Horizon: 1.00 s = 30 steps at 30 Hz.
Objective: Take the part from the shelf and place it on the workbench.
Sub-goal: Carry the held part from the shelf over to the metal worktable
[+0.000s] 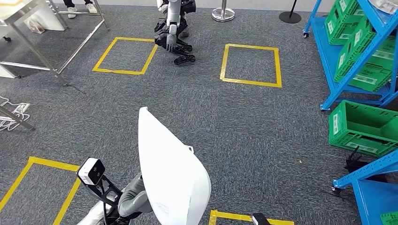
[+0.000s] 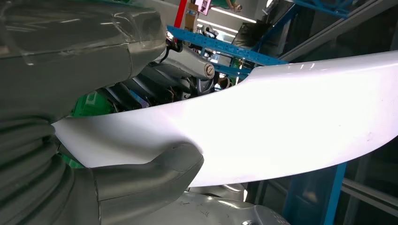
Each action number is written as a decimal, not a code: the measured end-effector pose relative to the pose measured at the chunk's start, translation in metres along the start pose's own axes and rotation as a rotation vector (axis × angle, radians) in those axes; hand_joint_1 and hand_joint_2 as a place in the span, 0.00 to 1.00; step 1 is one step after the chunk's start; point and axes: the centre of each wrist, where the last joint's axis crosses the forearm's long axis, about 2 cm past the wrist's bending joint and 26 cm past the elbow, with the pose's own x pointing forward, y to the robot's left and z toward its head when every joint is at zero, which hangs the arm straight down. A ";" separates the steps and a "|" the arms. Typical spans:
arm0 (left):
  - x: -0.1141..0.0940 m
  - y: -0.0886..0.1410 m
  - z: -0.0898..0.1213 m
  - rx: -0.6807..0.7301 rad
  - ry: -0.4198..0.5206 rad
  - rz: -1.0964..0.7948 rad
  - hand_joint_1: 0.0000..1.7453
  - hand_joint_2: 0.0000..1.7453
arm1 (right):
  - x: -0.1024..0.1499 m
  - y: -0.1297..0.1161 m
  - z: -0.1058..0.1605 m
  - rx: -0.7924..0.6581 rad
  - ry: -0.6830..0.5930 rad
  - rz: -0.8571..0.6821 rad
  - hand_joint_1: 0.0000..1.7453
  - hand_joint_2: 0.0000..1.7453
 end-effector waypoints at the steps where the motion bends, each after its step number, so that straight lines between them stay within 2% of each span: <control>1: 0.000 0.000 0.000 0.000 0.000 0.000 1.00 1.00 | 0.001 0.000 0.000 -0.001 0.000 0.001 0.00 0.00; 9: 0.004 0.003 -0.004 -0.014 -0.006 -0.011 1.00 1.00 | 0.006 0.010 0.000 0.018 0.008 0.013 0.00 0.00; 17: -0.001 0.002 -0.006 -0.011 -0.011 -0.002 1.00 1.00 | 0.000 -0.001 0.000 -0.004 0.025 0.014 0.00 0.00; 30: 0.000 0.003 -0.002 -0.008 -0.013 -0.016 1.00 1.00 | 0.004 -0.001 0.000 -0.009 0.029 0.012 0.00 0.00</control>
